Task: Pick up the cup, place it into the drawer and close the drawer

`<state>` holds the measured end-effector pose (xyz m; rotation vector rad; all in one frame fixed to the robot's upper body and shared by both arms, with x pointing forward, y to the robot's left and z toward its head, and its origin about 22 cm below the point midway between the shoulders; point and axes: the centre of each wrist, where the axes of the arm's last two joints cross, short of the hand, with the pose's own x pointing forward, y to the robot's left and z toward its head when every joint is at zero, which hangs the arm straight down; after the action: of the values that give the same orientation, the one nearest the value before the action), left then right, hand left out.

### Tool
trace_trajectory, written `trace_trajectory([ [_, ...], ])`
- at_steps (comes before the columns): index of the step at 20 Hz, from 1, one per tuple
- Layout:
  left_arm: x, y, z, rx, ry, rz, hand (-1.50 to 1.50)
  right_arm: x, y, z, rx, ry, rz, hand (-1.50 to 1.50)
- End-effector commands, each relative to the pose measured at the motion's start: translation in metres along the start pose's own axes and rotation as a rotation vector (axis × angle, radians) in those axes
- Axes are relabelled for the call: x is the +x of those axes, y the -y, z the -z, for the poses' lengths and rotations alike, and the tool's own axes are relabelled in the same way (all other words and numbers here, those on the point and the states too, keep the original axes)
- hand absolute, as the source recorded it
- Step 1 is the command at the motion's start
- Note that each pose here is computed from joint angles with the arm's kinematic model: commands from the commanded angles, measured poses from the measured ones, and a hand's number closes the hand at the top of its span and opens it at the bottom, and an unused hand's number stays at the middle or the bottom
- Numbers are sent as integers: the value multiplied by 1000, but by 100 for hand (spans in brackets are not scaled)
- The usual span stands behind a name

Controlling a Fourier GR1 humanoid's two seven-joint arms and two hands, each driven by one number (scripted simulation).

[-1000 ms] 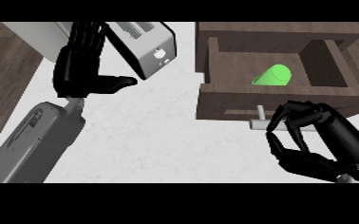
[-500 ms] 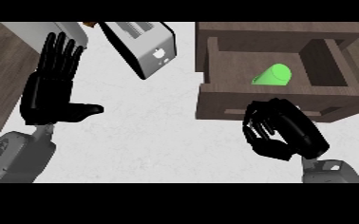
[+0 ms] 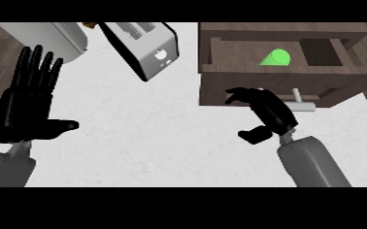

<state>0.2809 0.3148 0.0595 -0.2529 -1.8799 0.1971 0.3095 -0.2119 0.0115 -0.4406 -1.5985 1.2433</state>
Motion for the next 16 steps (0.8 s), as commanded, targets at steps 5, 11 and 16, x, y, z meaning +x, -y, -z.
trace_trajectory([
  [5, 4, -38, -15, 14, 11, 8, -150, -38, -2, 36, 45, -41, 6, -150],
  [11, 8, -23, -25, -14, -8, -11, -150, -64, 12, 55, 48, -58, 55, -150],
  [16, -5, -26, -21, -35, -6, -40, -150, -68, 37, 77, 44, -59, 90, -150],
])
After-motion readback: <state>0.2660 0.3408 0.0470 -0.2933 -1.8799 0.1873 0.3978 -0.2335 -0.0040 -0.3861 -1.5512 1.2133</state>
